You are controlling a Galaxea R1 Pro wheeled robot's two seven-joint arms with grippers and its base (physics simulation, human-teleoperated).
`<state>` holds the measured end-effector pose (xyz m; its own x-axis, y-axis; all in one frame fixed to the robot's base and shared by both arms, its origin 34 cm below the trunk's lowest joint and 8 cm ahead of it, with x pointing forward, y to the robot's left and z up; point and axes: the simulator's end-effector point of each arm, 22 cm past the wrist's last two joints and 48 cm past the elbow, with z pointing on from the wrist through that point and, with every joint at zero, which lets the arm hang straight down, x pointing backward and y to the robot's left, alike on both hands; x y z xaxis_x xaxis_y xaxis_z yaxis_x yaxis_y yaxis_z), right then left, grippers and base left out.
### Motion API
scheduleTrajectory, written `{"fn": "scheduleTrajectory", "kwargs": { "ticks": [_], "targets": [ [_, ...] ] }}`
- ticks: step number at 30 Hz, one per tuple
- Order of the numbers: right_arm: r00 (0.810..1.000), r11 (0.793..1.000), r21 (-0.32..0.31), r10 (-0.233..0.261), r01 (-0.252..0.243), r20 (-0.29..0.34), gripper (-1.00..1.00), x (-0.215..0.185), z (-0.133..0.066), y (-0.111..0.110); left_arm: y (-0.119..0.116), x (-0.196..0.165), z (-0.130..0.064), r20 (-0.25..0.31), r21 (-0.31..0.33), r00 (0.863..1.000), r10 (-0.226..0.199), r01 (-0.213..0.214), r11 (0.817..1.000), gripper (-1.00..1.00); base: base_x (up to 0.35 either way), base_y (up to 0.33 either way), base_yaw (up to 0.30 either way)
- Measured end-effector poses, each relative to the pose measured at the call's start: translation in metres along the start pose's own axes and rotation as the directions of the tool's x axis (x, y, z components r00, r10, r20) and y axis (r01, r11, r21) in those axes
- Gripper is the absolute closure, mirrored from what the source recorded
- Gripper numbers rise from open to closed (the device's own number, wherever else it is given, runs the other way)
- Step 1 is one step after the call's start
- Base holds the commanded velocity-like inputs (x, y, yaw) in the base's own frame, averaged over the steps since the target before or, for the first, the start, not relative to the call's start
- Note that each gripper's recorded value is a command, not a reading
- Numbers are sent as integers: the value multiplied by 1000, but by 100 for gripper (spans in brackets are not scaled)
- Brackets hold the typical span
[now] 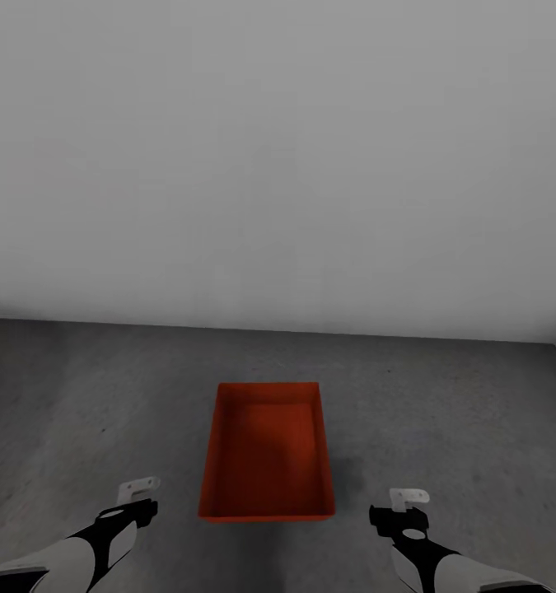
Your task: Move the two storage containers from the living room to the garage. In the garage, place one container on the floor and stack the other container on top of it (either order is fine).
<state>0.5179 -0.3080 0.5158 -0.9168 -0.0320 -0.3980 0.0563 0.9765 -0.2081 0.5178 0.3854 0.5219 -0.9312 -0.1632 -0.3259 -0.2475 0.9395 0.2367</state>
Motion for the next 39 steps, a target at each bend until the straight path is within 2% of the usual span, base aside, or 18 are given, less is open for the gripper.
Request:
{"fn": "scheduleTrajectory", "kwargs": {
  "ticks": [11, 27, 33, 39],
  "targets": [
    [1000, 1000, 1, 0, 0, -8, -100, 5, 0, 0, 0, 2, 0, -7, -4, 1000, 1, -1, 1000, -100, -118, 0, 0],
    [999, 1000, 0, -7, 7, -42, -100, 31, -5, -1, 0, 4, 0, -16, -6, 1000, 3, -3, 1000, -100, -333, 0, 0],
    [999, 1000, -2, -7, 7, -47, -100, 35, -5, 0, 2, 12, 0, -51, -7, 999, 8, -8, 1000, -100, -346, 0, 0],
    [998, 1000, -3, -9, 9, -67, -100, 51, -8, -1, 2, 15, 0, -63, -8, 998, 9, -9, 1000, -100, -346, 0, 0]
  ]
}}
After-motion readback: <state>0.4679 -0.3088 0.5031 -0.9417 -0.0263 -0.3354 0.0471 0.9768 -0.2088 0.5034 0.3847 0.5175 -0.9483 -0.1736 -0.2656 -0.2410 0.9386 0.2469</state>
